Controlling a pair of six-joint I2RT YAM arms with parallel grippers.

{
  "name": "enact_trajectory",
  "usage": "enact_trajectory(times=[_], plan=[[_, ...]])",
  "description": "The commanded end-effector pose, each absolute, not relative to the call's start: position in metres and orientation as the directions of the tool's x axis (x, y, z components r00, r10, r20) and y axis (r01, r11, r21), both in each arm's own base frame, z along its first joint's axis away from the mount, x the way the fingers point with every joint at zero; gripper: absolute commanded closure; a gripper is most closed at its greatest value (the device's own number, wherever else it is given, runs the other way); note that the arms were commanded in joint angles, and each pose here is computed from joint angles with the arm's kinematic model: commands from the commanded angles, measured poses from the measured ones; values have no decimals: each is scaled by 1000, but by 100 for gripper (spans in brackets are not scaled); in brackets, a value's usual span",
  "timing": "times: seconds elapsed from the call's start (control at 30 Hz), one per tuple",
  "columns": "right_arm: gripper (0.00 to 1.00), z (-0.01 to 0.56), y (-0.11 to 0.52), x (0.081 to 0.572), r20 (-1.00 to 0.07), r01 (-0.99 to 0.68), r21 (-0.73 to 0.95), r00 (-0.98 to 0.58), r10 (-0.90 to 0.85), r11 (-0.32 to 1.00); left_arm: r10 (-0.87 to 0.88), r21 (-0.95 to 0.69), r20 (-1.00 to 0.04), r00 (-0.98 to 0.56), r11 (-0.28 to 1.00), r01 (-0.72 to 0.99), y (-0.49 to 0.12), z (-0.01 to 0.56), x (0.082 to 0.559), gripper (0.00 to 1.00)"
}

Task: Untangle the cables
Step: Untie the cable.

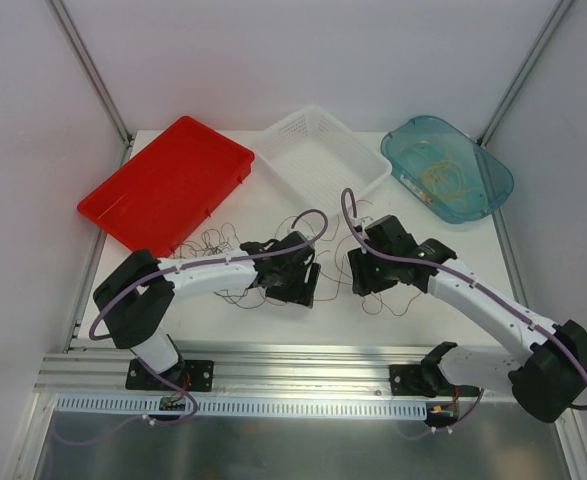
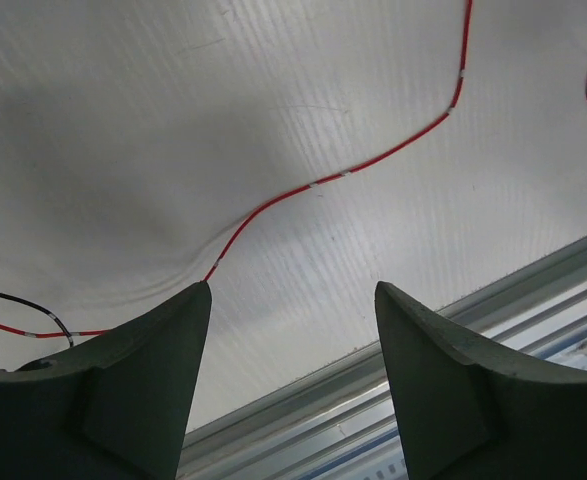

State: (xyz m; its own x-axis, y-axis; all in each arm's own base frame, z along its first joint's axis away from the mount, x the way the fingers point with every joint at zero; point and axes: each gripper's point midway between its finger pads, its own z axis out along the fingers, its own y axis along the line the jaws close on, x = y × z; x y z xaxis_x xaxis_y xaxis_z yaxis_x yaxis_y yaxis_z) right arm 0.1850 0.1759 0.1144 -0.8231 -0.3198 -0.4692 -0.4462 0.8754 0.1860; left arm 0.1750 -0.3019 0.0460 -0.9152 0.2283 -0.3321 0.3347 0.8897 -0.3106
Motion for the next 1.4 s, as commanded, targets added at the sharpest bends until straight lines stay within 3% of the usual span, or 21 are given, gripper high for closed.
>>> enact_trajectory(times=[0.0,0.23,0.33,0.5,0.57,0.6,0.63,0.7,0.73,0.83,0.87,1.1,1.23,1.37], plan=[[54,101,157,190,-440,-370,92,-848,-296,924,183,-300,-330,-926,910,287,-301,39,179,34],[55,75,142,189,-373,-318,24,-883,-286,948,66,-286,-243,-968,949,136,-277,18,170,38],[59,65,141,187,-351,-317,19,-890,-291,948,29,-280,-228,-973,955,93,-266,14,170,40],[92,72,141,183,-346,-332,30,-889,-301,943,-18,-280,-225,-974,959,47,-249,13,172,40],[99,95,147,187,-395,-347,59,-869,-297,936,-46,-279,-220,-974,960,18,-239,12,176,40],[99,105,143,183,-395,-357,53,-865,-308,933,-59,-278,-214,-975,960,3,-232,11,174,40],[99,137,148,191,-476,-369,72,-829,-293,927,-73,-277,-209,-975,961,-12,-227,10,174,40],[99,166,137,189,-507,-392,29,-799,-325,919,-116,-275,-201,-973,960,-57,-211,9,176,40],[99,206,135,198,-596,-400,17,-740,-311,916,-124,-278,-200,-972,958,-65,-207,8,176,40],[99,256,119,198,-666,-395,-16,-680,-305,918,-163,-272,-204,-965,957,-104,-188,7,178,41],[99,291,112,204,-734,-380,-35,-618,-282,924,-167,-270,-204,-965,957,-109,-183,8,175,41],[99,419,74,203,-925,-272,-75,-341,-169,959,-235,-252,-218,-947,951,-178,-153,8,176,40],[99,469,71,202,-981,-268,-31,-176,-80,963,-263,-245,-216,-940,947,-209,-142,8,176,41],[99,485,98,200,-989,-387,22,-143,-36,922,-260,-288,-238,-936,939,-188,-148,21,180,39]])
